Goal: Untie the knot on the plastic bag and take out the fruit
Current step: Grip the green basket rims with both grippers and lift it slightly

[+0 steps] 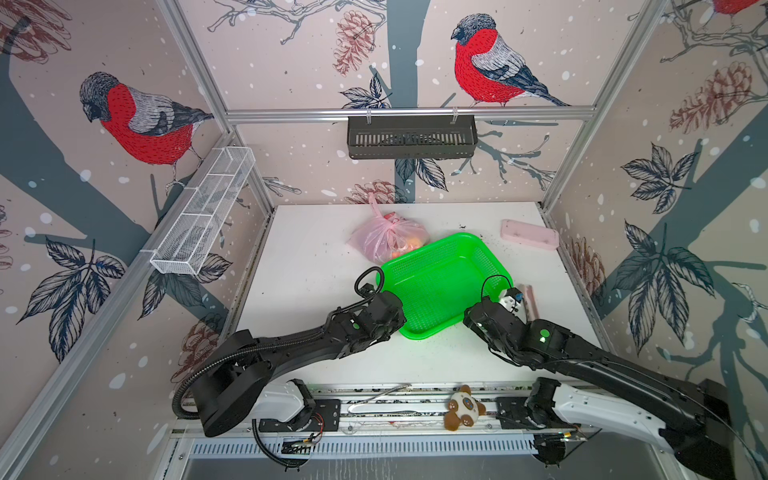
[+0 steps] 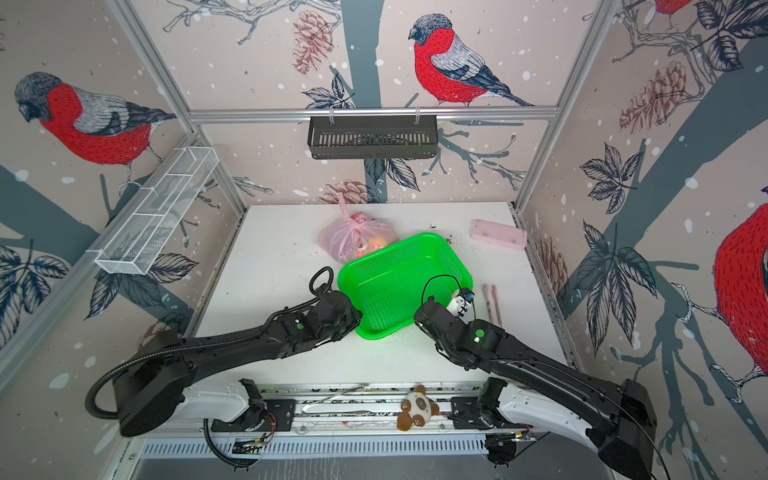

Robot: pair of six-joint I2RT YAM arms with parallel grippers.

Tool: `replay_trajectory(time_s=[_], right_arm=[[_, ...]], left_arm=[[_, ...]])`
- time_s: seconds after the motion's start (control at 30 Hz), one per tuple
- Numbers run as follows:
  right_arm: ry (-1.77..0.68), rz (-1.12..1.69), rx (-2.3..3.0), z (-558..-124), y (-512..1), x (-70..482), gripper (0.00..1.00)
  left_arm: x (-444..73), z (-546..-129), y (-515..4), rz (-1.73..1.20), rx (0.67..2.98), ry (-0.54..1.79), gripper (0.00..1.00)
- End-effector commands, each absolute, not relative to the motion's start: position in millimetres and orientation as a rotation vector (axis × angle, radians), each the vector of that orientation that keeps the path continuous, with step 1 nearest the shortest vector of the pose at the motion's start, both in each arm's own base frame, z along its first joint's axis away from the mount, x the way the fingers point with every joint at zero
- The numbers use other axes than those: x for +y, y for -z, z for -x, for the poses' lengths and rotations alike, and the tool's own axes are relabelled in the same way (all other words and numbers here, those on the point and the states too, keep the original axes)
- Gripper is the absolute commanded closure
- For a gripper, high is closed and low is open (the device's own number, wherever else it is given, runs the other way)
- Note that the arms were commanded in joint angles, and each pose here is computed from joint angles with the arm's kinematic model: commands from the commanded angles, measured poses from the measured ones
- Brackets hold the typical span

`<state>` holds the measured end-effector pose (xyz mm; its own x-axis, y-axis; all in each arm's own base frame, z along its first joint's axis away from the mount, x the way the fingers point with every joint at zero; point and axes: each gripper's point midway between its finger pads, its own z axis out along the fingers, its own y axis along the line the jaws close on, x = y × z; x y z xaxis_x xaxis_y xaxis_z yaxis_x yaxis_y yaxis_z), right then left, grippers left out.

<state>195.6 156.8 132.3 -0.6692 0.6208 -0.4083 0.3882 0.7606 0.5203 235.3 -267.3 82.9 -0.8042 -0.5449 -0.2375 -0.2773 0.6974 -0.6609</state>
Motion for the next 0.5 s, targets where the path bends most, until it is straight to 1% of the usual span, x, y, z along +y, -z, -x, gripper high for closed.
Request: replay_trajectory(time_s=[0.0, 0.2, 0.4, 0.47], right_arm=[[-0.555, -0.819, 2.300, -208.6, -134.9, 152.8, 0.28], [-0.644, -0.843, 2.264, -235.1, -131.8, 155.5, 0.32], [-0.650, -0.826, 2.354, -234.9, -112.6, 174.6, 0.35], [-0.646, -0.826, 2.364, -234.0, -109.0, 178.0, 0.38]], left_arm=[[-278.3, -244.3, -96.7, 0.637, 2.422, 0.949, 0.95], [-283.4, -243.2, -94.0, 0.639, 2.426, 0.978, 0.95], [-291.1, -243.3, -93.7, 0.633, 2.422, 1.002, 0.95], [-293.8, -243.6, -94.4, 0.631, 2.419, 1.013, 0.95]])
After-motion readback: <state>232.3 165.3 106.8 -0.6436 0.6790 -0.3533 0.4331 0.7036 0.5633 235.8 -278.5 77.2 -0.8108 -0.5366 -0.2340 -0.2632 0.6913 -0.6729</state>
